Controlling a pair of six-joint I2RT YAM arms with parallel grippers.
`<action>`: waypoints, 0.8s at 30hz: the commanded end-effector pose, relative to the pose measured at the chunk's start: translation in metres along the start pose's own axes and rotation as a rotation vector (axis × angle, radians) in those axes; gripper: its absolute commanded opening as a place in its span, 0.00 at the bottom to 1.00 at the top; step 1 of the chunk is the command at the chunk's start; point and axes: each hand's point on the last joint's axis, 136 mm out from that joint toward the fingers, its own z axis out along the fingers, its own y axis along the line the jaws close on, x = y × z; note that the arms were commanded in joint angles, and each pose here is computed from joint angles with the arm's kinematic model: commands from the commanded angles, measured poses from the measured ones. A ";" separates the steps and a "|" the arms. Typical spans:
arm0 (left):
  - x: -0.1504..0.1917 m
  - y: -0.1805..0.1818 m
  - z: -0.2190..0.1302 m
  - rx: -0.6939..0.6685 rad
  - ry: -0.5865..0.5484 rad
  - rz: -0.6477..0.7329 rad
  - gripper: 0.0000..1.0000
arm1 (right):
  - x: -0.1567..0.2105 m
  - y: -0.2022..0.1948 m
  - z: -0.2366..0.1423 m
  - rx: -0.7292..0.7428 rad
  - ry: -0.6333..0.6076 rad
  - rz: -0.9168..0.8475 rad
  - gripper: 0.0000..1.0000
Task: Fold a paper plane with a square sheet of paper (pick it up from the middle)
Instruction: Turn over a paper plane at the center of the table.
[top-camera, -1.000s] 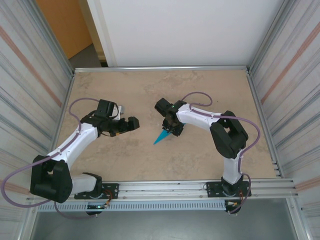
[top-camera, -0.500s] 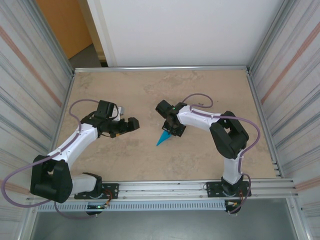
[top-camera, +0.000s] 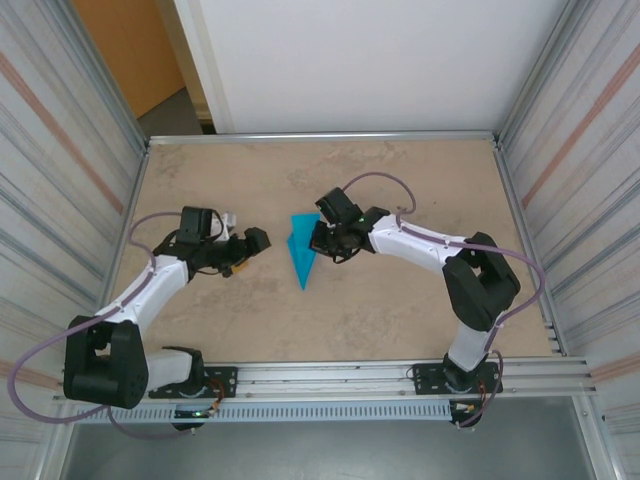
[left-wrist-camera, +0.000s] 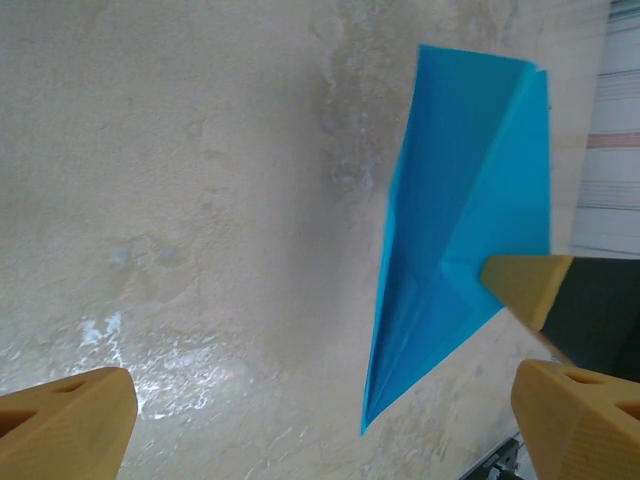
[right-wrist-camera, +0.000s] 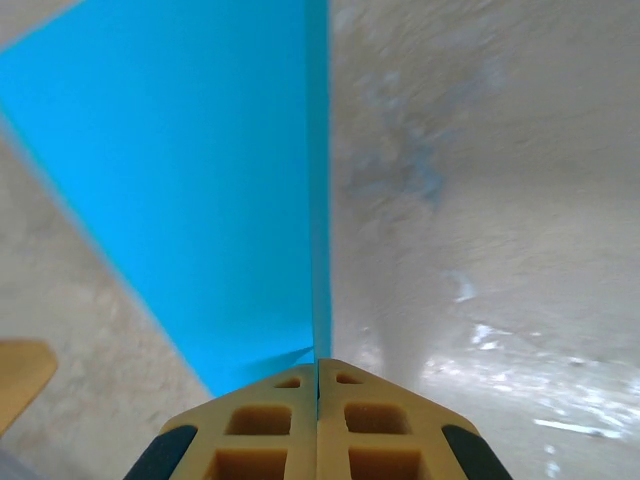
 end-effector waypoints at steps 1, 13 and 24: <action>0.000 -0.004 0.004 0.053 -0.001 -0.043 0.95 | 0.007 0.021 0.006 -0.207 0.070 -0.054 0.03; 0.036 0.000 0.051 0.003 0.101 -0.016 0.78 | 0.021 -0.040 0.034 -0.198 0.158 -0.015 0.05; 0.048 -0.024 0.093 0.012 0.204 0.073 0.46 | 0.024 -0.059 0.038 -0.184 0.175 0.010 0.05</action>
